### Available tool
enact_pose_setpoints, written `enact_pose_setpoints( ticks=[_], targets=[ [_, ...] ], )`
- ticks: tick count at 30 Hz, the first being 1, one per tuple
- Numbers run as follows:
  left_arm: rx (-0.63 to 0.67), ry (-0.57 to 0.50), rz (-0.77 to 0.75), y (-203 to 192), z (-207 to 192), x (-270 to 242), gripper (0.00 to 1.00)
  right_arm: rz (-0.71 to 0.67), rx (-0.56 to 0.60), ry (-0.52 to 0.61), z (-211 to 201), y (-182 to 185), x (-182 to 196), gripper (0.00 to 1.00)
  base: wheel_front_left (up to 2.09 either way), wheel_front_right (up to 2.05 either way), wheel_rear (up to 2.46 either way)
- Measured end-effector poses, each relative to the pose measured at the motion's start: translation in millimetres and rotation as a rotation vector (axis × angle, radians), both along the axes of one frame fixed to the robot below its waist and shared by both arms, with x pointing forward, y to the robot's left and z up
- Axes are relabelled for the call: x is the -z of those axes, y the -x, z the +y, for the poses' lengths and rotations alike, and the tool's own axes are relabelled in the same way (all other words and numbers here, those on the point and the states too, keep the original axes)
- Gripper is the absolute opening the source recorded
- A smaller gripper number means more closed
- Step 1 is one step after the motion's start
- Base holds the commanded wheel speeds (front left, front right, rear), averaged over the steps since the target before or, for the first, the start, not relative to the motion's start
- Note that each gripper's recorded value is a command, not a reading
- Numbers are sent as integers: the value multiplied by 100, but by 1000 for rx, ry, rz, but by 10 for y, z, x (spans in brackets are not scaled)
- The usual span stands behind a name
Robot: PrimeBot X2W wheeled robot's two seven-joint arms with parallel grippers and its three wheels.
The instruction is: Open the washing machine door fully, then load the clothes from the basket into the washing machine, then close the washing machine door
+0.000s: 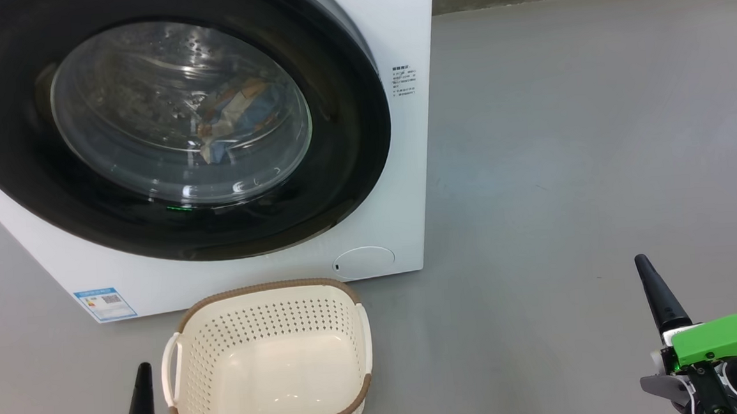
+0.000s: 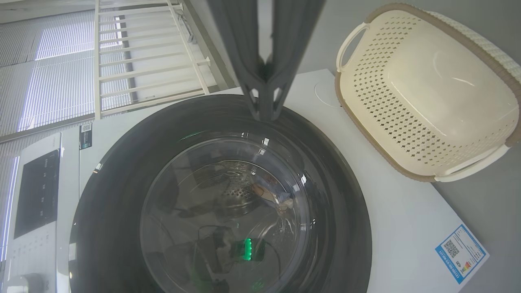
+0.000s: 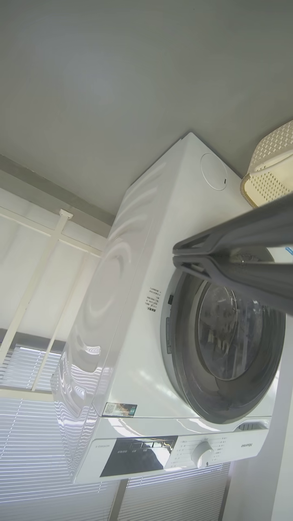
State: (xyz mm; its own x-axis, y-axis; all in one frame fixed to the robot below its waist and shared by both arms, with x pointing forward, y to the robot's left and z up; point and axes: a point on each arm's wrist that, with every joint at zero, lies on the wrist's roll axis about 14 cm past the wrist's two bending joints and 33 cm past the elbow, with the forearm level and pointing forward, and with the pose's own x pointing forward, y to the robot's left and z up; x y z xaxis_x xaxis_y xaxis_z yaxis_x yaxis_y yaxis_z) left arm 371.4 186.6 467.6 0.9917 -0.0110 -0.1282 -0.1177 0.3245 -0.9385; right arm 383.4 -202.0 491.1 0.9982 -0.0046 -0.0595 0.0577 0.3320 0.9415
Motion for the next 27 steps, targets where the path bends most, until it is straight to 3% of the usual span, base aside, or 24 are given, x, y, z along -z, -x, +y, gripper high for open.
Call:
enact_pose_setpoints(
  ticks=[27],
  targets=[
    [-18,265,-24,-32,18,-83,0,-10,27,-277,-23,-6,-7,0,0,0,0]
  ],
)
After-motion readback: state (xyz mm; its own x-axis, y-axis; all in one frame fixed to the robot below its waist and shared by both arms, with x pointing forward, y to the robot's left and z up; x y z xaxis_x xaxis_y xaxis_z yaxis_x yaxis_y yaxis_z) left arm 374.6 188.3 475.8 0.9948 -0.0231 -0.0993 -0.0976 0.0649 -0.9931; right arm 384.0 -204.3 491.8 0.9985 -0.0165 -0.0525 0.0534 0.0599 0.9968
